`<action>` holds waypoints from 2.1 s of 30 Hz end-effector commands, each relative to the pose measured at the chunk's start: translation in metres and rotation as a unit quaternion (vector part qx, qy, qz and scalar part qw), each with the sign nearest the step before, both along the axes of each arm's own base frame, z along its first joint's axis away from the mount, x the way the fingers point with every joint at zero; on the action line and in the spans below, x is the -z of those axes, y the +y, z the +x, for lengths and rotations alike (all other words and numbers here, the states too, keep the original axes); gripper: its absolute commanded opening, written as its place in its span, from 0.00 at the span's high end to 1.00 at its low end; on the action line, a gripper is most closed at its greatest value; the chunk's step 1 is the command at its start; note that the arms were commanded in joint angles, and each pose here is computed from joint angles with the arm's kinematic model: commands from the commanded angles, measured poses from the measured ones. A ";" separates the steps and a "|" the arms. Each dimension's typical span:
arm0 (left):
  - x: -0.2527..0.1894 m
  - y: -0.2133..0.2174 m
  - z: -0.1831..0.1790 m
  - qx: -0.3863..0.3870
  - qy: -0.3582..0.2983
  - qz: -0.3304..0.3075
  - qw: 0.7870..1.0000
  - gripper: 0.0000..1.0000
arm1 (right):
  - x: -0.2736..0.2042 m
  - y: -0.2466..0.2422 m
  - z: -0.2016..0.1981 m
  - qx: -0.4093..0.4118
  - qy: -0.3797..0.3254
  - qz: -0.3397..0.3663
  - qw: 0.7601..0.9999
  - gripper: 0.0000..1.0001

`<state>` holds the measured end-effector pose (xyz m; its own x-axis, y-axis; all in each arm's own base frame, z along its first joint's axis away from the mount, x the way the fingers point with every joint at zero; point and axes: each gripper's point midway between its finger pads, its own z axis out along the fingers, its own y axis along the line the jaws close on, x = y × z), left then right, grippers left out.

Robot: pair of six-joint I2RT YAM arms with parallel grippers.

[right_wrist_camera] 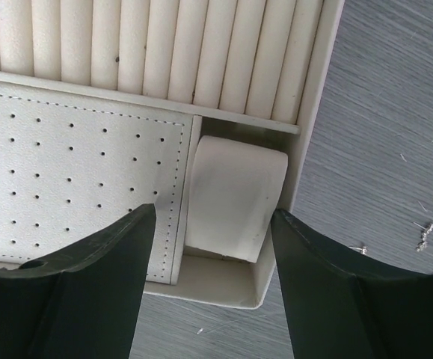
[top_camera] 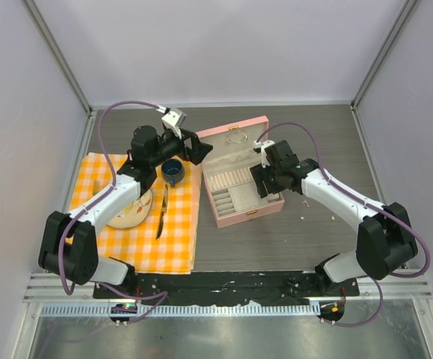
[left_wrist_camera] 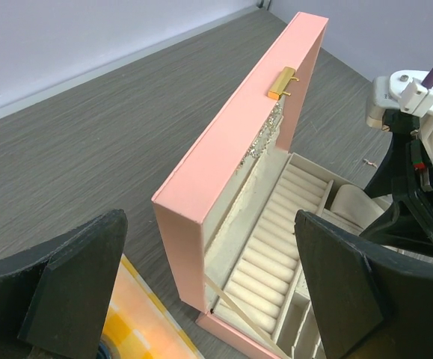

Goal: Organize the mixed jewelry

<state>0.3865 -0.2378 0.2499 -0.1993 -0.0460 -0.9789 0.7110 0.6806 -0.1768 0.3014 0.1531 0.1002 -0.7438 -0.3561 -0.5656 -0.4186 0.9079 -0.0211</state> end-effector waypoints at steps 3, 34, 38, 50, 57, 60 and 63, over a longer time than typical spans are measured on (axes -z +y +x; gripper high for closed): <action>-0.017 0.005 -0.002 -0.011 -0.033 0.003 0.999 0.00 | -0.037 -0.007 0.011 0.016 -0.050 0.000 0.999 0.29; -0.027 0.045 -0.021 -0.067 0.039 0.097 0.992 0.00 | -0.043 -0.163 0.007 0.103 -0.107 -0.128 0.981 0.37; -0.027 0.049 -0.027 -0.064 0.042 0.113 0.991 0.00 | -0.023 -0.171 0.007 0.102 -0.091 -0.136 0.981 0.40; -0.016 0.059 -0.037 -0.064 0.046 0.152 0.985 0.00 | 0.029 -0.189 0.022 0.066 -0.031 -0.121 0.990 0.51; -0.007 0.060 -0.037 -0.062 0.051 0.161 0.984 0.00 | 0.043 -0.191 0.029 0.049 -0.011 -0.092 0.995 0.50; -0.007 0.061 -0.036 -0.063 0.049 0.162 0.983 0.00 | 0.045 -0.191 0.032 0.043 -0.007 -0.081 0.996 0.51; -0.004 0.060 -0.036 -0.063 0.052 0.164 0.983 0.00 | 0.047 -0.189 0.033 0.036 -0.005 -0.073 0.997 0.51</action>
